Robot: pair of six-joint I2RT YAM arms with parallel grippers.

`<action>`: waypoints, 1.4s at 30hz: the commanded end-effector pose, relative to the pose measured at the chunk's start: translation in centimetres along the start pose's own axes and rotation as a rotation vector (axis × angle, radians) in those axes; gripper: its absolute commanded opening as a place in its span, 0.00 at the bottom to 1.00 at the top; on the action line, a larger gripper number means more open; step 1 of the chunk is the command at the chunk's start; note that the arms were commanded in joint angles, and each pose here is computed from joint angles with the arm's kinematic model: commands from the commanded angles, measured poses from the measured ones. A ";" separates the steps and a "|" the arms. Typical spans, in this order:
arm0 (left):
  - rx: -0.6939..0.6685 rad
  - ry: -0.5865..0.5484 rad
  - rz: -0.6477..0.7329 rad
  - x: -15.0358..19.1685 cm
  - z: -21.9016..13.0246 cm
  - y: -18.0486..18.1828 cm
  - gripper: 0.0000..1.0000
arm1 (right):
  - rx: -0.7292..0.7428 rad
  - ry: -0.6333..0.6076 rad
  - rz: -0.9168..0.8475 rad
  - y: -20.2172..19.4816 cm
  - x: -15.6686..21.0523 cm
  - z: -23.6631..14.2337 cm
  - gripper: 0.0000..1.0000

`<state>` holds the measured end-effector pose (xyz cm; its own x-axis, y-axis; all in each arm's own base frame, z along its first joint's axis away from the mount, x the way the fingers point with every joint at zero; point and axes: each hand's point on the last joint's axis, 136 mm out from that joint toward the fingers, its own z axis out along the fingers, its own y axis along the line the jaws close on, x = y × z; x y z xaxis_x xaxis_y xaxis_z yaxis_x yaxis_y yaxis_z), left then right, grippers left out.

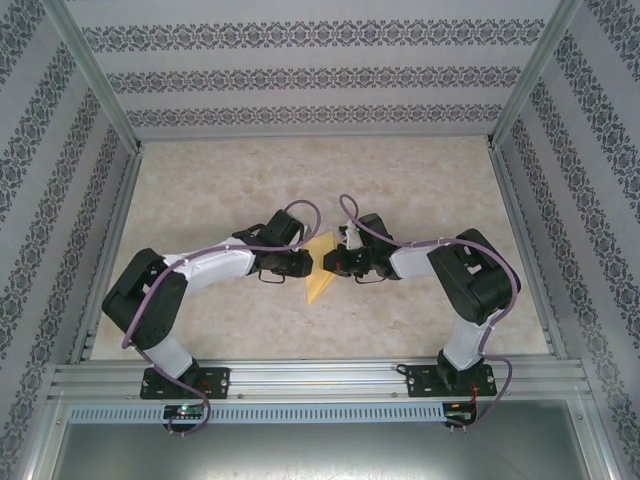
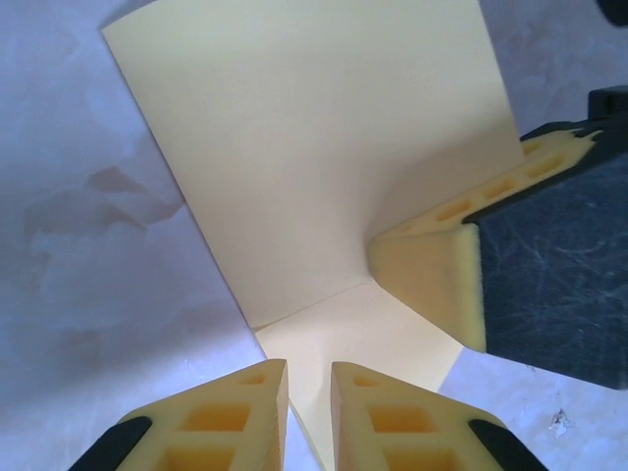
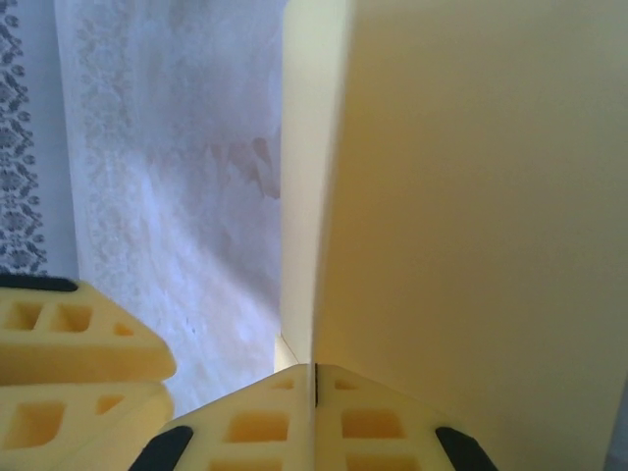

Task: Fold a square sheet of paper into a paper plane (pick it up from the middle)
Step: Fourth fold the wing at the center of the table.

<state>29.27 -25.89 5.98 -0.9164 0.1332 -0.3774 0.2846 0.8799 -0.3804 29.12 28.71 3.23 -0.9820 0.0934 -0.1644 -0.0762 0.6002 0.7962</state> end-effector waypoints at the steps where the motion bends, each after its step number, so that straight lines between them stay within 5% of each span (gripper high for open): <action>1: -0.001 -0.051 -0.004 -0.2 -0.6 -0.3 0.21 | -0.018 -0.074 0.039 0.8 -0.4 -0.2 0.00; 19: -0.017 -0.135 0.058 5.2 -3.7 -0.8 0.38 | 0.080 -0.358 0.169 2.2 1.7 -0.9 0.00; 25: -0.021 -0.199 0.108 6.1 -4.8 -1.4 0.42 | 0.084 -0.331 0.141 2.6 2.0 -1.5 0.12; 30: -0.064 -0.181 0.165 6.4 -3.6 -2.5 0.42 | 0.086 -0.273 0.070 2.5 2.1 -2.2 0.31; 42: -0.177 -0.170 0.168 6.6 -1.2 -2.8 0.41 | -0.015 -0.117 0.012 3.3 2.1 -1.5 0.34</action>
<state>21.43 -26.26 5.08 -0.8077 0.2440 -0.5368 0.3868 0.9064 -0.1699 26.89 28.76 6.00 -0.9389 0.2665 -0.2179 -0.0113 0.6089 0.7932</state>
